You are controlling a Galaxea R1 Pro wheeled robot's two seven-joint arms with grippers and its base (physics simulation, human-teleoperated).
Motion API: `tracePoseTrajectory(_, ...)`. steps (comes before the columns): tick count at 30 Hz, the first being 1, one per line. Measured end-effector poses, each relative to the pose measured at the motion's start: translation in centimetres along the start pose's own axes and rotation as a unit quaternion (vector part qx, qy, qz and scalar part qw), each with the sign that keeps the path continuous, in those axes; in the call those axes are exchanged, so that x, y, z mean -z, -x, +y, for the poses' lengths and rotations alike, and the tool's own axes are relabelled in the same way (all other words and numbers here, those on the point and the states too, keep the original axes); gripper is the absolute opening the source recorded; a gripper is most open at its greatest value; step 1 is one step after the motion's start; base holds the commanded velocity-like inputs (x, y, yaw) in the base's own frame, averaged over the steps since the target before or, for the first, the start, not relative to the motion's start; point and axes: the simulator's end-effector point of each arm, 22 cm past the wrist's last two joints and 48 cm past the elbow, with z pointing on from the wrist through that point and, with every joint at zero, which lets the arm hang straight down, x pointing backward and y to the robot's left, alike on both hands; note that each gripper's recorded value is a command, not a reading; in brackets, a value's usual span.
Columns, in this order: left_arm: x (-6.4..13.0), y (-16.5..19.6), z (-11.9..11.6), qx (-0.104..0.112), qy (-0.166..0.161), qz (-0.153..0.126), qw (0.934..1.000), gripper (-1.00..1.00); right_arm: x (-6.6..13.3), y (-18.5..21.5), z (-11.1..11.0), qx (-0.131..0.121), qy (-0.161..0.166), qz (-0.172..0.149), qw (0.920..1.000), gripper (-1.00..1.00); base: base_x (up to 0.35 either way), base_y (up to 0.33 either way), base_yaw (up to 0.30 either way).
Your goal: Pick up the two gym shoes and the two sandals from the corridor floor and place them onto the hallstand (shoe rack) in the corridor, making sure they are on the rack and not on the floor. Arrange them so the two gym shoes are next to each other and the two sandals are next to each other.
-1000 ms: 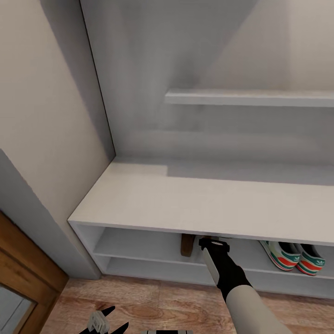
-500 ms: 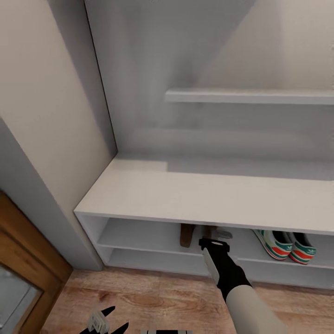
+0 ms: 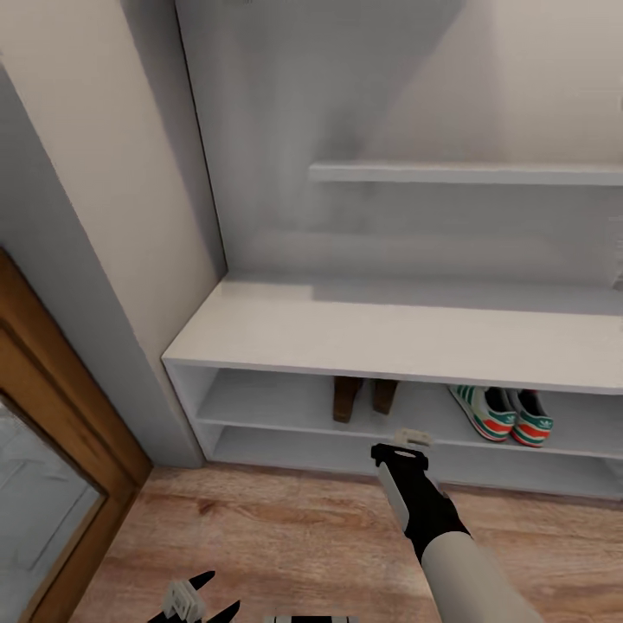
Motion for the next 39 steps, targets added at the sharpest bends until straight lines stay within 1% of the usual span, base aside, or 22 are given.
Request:
tracePoseTrajectory(8, 0.0, 0.0, 0.0, 0.000, 0.000, 0.000, 1.0000, 1.00, 0.0, 0.0, 0.0, 0.000, 0.000, 0.000, 1.0000, 1.00, -0.332, -0.010, 0.000)
tracePoseTrajectory(17, 0.0, 0.0, 0.1, 0.000, 0.002, 0.000, 1.0000, 1.00, 0.0, 0.0, 0.0, 0.000, 0.000, 0.000, 1.0000, 1.00, -0.298, -0.118, 0.000)
tracePoseTrajectory(21, 0.0, -0.1, 0.6, 0.000, 0.014, 0.001, 0.9999, 1.00, 0.0, 0.0, 0.0, 0.000, 0.000, 0.000, 1.0000, 1.00, -0.284, -0.158, 0.000)
tracePoseTrajectory(24, 0.0, -0.2, 1.4, 0.000, 0.033, 0.002, 0.9995, 1.00, 0.0, -0.1, 0.0, 0.001, 0.000, 0.001, 1.0000, 1.00, -0.282, -0.164, 0.000)
tracePoseTrajectory(27, 0.1, -0.2, 1.9, 0.000, 0.044, 0.002, 0.9990, 1.00, 0.0, -0.3, 0.0, 0.002, 0.000, 0.002, 1.0000, 1.00, -0.219, -0.178, 0.000)
tracePoseTrajectory(28, 0.1, -0.2, 2.2, 0.000, 0.051, 0.003, 0.9987, 1.00, -0.2, -1.2, 0.1, 0.006, 0.001, 0.012, 0.9999, 1.00, -0.087, -0.195, 0.000)
tracePoseTrajectory(31, 0.1, -0.2, 2.2, 0.000, 0.053, 0.003, 0.9986, 1.00, -0.4, -2.0, 0.2, 0.009, 0.001, 0.018, 0.9998, 1.00, -0.049, -0.199, 0.000)
tracePoseTrajectory(32, 0.1, -0.2, 2.3, 0.000, 0.054, 0.003, 0.9985, 1.00, -0.6, -3.1, 0.2, 0.011, 0.000, 0.024, 0.9997, 1.00, -0.018, -0.202, 0.000)
tracePoseTrajectory(35, 0.2, -0.2, 2.5, 0.001, 0.057, 0.002, 0.9984, 1.00, -0.9, -4.1, 0.2, 0.014, -0.001, 0.027, 0.9995, 1.00, -0.010, -0.203, 0.000)
tracePoseTrajectory(36, 0.4, 0.0, 2.8, 0.002, 0.062, -0.001, 0.9981, 1.00, -1.5, -6.6, -0.1, 0.014, -0.005, 0.027, 0.9995, 1.00, -0.002, -0.203, 0.000)
tracePoseTrajectory(39, 0.6, 0.0, 3.1, 0.001, 0.064, -0.001, 0.9980, 1.00, -2.0, -8.5, -1.0, 0.019, -0.013, 0.029, 0.9993, 1.00, -0.001, -0.204, 0.000)
